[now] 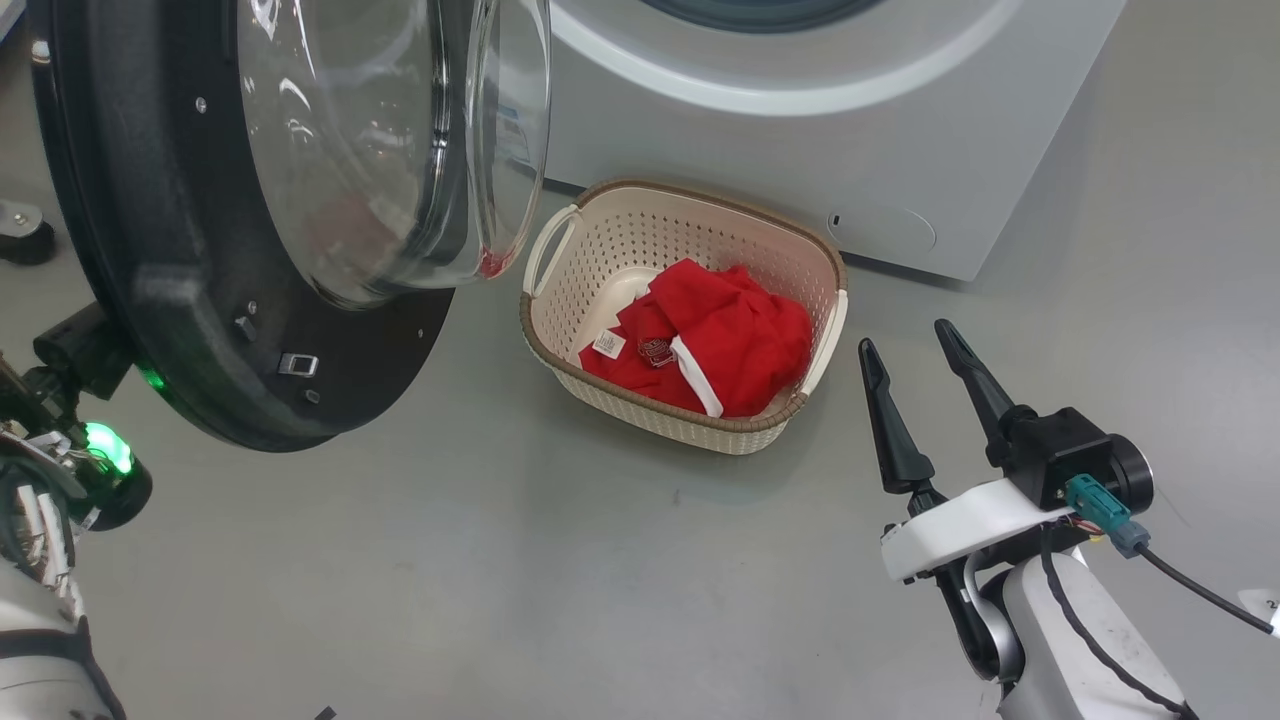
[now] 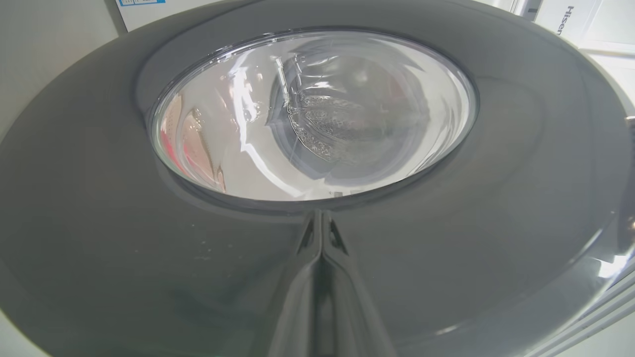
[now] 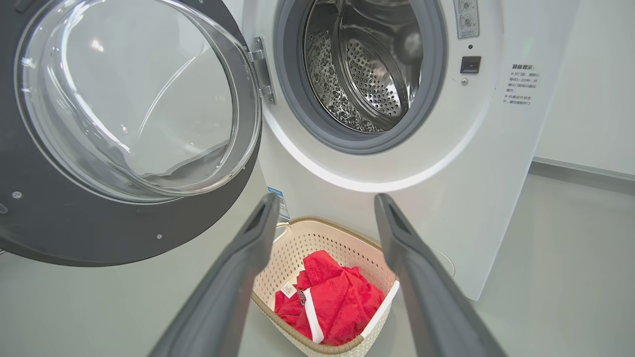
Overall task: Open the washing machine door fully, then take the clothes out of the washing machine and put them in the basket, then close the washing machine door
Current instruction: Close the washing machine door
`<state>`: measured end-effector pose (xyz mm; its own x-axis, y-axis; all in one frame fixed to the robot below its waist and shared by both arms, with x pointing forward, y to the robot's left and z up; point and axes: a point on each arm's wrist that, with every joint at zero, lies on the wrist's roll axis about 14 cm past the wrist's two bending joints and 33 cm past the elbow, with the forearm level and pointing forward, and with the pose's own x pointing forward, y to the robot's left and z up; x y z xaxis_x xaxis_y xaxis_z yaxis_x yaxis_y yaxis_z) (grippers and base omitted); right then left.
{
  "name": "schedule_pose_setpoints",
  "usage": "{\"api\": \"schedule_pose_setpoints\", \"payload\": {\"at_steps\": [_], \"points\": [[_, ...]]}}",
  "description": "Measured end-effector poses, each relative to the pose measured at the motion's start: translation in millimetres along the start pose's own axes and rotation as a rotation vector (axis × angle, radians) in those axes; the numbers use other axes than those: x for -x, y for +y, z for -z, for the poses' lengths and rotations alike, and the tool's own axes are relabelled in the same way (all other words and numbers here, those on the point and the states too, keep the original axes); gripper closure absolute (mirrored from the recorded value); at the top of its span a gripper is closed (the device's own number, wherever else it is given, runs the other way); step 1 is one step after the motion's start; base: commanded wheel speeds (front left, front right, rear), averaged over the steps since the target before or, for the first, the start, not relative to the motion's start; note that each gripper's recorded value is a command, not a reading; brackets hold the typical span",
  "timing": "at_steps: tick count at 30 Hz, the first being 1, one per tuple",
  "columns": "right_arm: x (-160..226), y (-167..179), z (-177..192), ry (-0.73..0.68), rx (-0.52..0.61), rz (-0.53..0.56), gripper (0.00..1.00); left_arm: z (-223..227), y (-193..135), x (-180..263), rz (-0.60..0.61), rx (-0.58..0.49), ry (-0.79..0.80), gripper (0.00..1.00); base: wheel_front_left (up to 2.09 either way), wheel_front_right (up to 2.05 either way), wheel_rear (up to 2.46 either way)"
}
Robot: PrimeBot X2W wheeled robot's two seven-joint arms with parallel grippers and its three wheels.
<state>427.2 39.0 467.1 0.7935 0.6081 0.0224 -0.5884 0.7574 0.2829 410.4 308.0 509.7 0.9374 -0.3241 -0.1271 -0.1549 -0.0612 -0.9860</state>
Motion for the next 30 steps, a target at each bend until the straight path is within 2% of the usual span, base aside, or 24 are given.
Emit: {"api": "schedule_pose_setpoints", "payload": {"at_steps": [4, 8, 21, 28, 30], "points": [[2, 1, 2, 0.007, -0.003, 0.001, 0.0, -8, -6, 6, 0.007, -0.038, -0.049, 1.0, 0.0, 0.0, 0.0], [4, 2, 2, 0.008, -0.003, 0.004, 0.0, -12, -20, 11, -0.012, -0.158, -0.081, 1.0, 0.0, 0.0, 0.0], [6, 14, -9, -0.021, -0.015, -0.012, 0.0, -17, -23, 47, -0.208, -0.555, -0.211, 1.0, 0.0, 0.0, 0.0], [8, 21, -7, -0.014, -0.018, -0.027, 0.0, -19, -5, 78, -0.379, -0.816, -0.287, 1.0, 0.0, 0.0, 0.0], [8, 22, -8, -0.016, -0.017, -0.03, 0.0, -17, -1, 83, -0.397, -0.857, -0.308, 1.0, 0.0, 0.0, 0.0]]}}
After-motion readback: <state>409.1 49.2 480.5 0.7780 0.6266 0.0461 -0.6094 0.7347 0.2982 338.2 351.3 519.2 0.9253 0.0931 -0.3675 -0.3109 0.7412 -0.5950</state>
